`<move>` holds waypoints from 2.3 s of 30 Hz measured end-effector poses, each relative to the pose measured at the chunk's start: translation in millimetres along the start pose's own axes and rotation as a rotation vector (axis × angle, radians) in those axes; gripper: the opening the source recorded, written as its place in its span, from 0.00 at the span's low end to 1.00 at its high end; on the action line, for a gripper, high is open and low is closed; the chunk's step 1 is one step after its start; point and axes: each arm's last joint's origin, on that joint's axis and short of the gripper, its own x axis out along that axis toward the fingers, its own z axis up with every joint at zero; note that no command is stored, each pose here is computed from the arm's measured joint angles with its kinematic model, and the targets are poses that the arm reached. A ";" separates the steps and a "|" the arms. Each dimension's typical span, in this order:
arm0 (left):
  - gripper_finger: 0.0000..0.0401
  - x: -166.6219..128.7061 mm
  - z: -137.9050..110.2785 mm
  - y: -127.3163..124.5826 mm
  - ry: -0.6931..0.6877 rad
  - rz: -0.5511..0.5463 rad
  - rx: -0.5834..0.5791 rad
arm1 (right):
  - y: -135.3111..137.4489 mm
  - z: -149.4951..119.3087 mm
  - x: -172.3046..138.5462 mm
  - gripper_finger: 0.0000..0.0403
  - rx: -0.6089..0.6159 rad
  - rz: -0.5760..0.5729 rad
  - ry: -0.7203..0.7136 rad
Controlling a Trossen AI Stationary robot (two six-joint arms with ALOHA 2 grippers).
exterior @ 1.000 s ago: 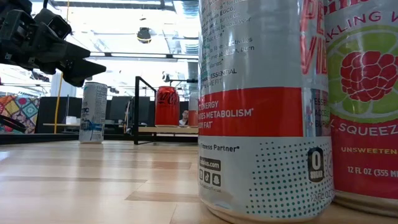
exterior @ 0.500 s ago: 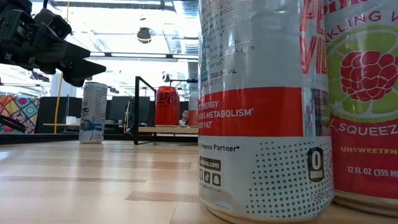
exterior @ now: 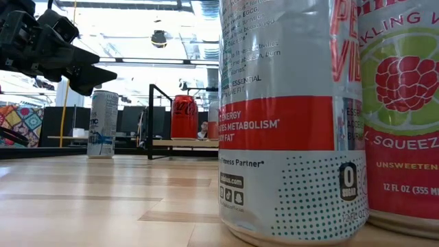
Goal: Place canned beverage on shelf
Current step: Put the bottom pink white soda can on the shelf and align with other pink white soda can
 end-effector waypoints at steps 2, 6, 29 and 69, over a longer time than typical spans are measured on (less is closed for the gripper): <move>0.70 0.0 0.0 0.0 0.000 0.000 0.000 | 2.6 0.5 6.0 0.16 -0.001 -0.006 0.014; 0.70 0.0 0.0 0.0 0.000 0.000 0.000 | 9.8 0.9 10.2 0.23 -0.018 -0.023 0.077; 0.70 0.0 0.0 0.0 0.000 0.000 0.000 | -1.1 -0.2 2.9 0.76 0.003 -0.145 0.264; 0.70 0.0 0.0 0.0 0.000 0.000 0.000 | -14.0 -23.8 41.0 0.76 -0.522 -0.200 0.318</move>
